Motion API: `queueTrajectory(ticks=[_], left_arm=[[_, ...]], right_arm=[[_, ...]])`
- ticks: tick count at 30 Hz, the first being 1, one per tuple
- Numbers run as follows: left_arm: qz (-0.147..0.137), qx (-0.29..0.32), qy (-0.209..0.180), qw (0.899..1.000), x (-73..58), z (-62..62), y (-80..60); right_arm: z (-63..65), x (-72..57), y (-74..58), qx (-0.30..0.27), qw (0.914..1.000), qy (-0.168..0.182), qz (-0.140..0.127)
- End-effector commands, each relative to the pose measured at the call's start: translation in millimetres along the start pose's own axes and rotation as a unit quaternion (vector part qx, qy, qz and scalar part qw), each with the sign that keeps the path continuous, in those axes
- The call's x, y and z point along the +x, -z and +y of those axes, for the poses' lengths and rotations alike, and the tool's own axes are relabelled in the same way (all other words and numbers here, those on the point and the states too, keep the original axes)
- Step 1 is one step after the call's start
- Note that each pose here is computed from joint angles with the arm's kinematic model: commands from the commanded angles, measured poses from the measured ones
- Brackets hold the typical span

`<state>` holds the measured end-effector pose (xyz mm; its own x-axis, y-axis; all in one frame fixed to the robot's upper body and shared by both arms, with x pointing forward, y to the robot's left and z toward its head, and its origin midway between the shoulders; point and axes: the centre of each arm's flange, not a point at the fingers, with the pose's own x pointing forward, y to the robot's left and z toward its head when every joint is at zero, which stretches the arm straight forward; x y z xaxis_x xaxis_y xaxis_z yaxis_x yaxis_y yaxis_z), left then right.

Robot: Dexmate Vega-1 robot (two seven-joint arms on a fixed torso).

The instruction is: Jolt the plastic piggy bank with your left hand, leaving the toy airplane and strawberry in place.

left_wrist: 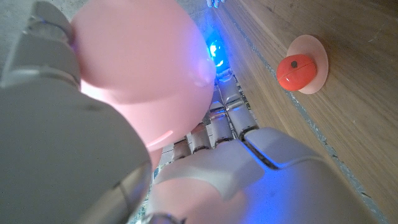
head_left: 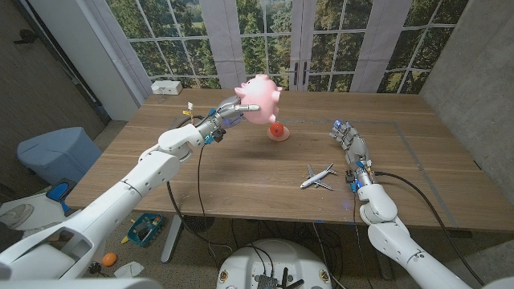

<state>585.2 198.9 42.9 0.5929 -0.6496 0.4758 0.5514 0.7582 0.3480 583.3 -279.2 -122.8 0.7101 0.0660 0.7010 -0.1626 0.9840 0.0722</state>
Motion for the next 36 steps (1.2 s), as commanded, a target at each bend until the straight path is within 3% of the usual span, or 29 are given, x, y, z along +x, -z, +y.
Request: queueTrajectory(ticks=[1,9,14,19,29,36], left_arm=[[0.047,0.087,-0.072,0.992,-8.3,-0.8,-3.3],[0.094,0.220,-0.170,0.956,-14.6,-10.9,-13.3],[0.132,0.315,-0.229,0.911,-15.5,-21.5,-20.3],[0.157,0.372,-0.267,0.875,-13.4,-31.7,-23.0],[0.169,0.439,-0.351,0.810,-14.5,-45.5,-24.1],[0.172,0.457,-0.380,0.785,-13.7,-50.6,-22.9]], right_arm=[[0.2,2.5,0.6,-0.001,1.0000,0.000,0.001],[0.9,4.5,0.6,0.000,1.0000,-0.002,0.000],[0.7,4.7,0.3,0.000,1.0000,-0.002,-0.001],[0.0,4.4,0.3,0.000,1.0000,-0.002,0.000],[-2.0,1.7,1.0,0.001,1.0000,-0.001,0.000],[-3.6,0.3,0.7,0.001,1.0000,0.000,-0.001]])
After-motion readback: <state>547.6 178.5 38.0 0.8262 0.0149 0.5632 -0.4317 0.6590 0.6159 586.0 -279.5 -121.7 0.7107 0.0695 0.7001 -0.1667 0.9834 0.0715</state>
